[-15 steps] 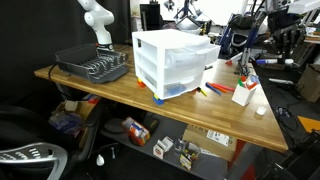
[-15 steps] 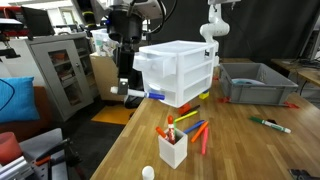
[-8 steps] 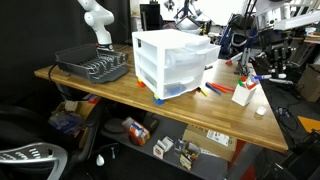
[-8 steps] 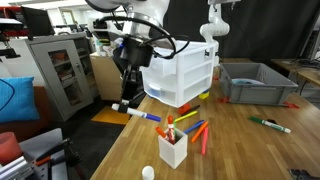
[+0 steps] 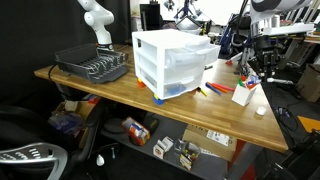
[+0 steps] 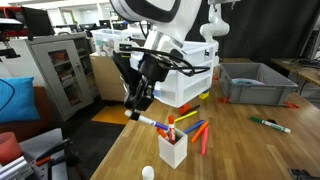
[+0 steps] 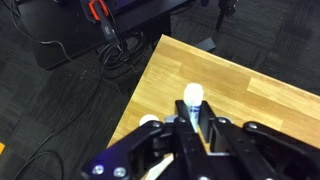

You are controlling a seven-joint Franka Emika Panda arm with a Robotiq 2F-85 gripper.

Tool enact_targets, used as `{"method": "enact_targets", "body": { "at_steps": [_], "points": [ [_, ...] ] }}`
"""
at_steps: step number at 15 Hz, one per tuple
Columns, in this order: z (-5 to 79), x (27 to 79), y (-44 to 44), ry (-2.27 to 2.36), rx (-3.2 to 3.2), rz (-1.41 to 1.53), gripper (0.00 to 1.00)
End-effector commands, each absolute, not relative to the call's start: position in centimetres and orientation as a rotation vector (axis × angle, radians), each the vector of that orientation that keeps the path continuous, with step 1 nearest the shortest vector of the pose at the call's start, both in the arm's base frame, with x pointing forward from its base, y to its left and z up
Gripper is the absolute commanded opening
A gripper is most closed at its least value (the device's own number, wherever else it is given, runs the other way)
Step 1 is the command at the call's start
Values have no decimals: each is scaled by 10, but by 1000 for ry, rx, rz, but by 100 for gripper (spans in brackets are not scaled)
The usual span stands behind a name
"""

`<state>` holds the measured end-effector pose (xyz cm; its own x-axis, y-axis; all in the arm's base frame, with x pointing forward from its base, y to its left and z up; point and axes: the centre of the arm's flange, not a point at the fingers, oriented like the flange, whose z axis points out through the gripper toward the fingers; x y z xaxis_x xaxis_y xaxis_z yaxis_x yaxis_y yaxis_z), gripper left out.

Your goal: Put the marker inside the stationary holder

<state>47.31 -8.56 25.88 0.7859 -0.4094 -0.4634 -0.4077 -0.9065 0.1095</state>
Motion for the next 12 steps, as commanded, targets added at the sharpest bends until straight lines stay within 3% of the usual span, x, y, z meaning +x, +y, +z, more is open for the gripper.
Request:
{"method": "enact_targets", "body": {
  "at_steps": [1,6,7,12],
  "points": [
    [260,474,-88,-686,2965,-769,17],
    [261,475,-87,-689,2965,-771,17],
    [261,475,-87,-689,2964,-771,4],
    [276,465,-72,-703,2936,-845,4]
  ]
}}
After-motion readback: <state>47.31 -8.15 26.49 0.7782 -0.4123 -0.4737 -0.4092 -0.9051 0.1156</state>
